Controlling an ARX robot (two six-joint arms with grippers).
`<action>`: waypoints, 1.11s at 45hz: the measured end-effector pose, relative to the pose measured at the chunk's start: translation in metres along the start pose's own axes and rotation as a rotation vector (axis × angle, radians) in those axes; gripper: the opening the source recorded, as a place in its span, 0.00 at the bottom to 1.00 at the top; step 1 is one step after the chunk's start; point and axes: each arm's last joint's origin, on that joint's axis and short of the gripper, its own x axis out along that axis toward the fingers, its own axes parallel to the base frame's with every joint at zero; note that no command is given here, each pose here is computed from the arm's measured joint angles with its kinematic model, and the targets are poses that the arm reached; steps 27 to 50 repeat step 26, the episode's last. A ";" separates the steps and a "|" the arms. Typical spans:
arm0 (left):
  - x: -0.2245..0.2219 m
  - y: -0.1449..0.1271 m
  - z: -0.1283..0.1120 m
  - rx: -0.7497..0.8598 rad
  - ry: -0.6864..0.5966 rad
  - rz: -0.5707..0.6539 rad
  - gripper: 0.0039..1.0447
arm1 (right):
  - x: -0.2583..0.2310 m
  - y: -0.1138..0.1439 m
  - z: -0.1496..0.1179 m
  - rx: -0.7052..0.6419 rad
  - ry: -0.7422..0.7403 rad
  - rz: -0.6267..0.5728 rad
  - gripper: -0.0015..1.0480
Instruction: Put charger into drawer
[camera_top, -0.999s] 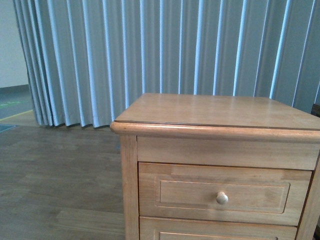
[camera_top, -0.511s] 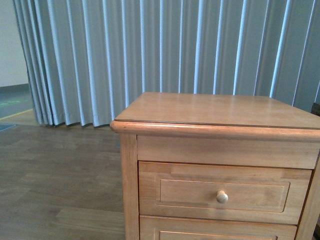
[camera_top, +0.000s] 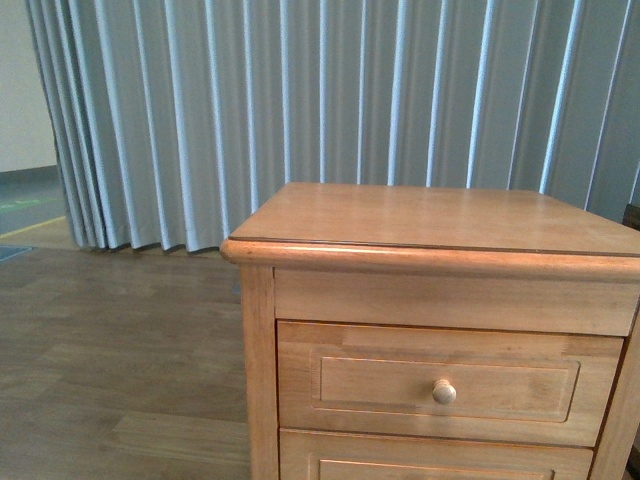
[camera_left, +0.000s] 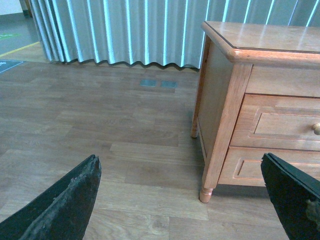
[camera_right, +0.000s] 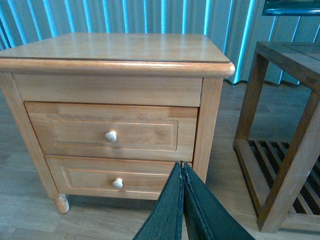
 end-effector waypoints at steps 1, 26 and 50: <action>0.000 0.000 0.000 0.000 0.000 0.000 0.94 | 0.000 0.000 0.000 0.000 0.000 0.000 0.02; 0.000 0.000 0.000 0.000 0.000 0.000 0.94 | 0.000 0.000 0.000 0.000 -0.001 0.000 0.55; 0.000 0.000 0.000 0.000 0.000 0.000 0.94 | 0.000 0.000 0.000 0.000 -0.001 0.000 0.55</action>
